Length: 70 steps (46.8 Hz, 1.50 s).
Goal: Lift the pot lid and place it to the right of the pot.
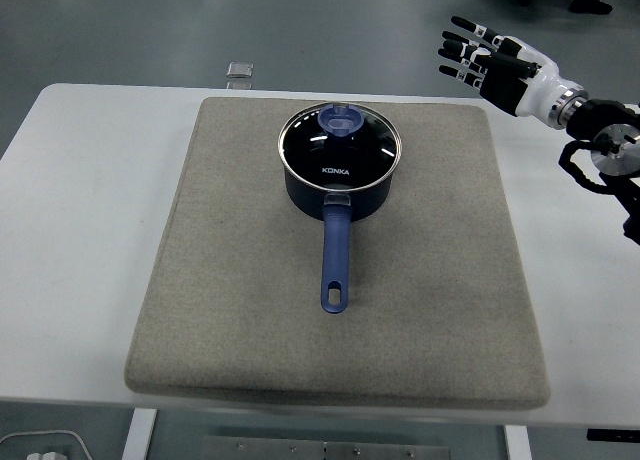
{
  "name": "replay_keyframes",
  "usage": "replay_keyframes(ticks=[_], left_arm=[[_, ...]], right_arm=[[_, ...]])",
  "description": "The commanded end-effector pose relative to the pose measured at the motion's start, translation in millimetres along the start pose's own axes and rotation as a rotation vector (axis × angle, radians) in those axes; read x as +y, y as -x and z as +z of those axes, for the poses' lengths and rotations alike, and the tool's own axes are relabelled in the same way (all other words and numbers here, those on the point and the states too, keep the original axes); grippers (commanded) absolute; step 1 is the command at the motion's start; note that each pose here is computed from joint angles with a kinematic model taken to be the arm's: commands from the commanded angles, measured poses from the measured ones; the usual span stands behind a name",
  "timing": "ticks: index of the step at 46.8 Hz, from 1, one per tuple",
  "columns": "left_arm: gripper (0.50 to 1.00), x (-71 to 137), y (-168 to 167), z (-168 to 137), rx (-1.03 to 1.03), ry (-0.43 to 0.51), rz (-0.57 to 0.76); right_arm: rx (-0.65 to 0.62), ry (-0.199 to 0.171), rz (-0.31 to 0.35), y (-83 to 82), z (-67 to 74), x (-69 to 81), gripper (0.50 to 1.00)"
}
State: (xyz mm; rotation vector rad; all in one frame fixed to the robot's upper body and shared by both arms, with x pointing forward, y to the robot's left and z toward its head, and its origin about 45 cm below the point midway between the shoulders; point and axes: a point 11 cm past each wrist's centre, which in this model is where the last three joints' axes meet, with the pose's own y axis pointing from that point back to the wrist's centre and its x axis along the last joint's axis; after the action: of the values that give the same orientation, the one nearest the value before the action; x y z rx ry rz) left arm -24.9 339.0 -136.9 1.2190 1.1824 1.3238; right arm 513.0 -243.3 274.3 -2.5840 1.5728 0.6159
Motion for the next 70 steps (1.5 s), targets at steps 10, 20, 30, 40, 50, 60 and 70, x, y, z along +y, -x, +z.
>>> replay_keyframes(ticks=[10, 20, 30, 40, 50, 60, 70], left_arm=[[1.0, 0, 0, -4, 0.001, -0.008, 0.0], [1.0, 0, -2, 0, 0.0, -0.001, 0.004], [1.0, 0, -2, 0, 0.0, -0.001, 0.004], [1.0, 0, -2, 0, 0.0, -0.001, 0.004], [1.0, 0, -2, 0, 0.0, -0.001, 0.004], [1.0, 0, -2, 0, 0.0, -0.001, 0.004], [1.0, 0, -2, 0, 0.0, -0.001, 0.004]], right_arm=[[0.0, 0.004, 0.011, -6.4, 1.5, 3.9, 0.928], [0.0, -0.003, 0.013, -6.0, -1.0, 3.5, 0.928], [-0.003, 0.0, 0.005, -3.4, 1.4, 2.1, 0.928], [-0.007, 0.003, -0.012, 1.5, 4.0, 0.2, 0.928], [0.003, 0.015, -0.013, 0.8, 7.7, 0.9, 0.928], [0.02, 0.011, -0.008, -2.8, 1.0, 3.5, 0.928], [0.048, 0.032, -0.026, 4.3, 5.7, 1.1, 0.928]])
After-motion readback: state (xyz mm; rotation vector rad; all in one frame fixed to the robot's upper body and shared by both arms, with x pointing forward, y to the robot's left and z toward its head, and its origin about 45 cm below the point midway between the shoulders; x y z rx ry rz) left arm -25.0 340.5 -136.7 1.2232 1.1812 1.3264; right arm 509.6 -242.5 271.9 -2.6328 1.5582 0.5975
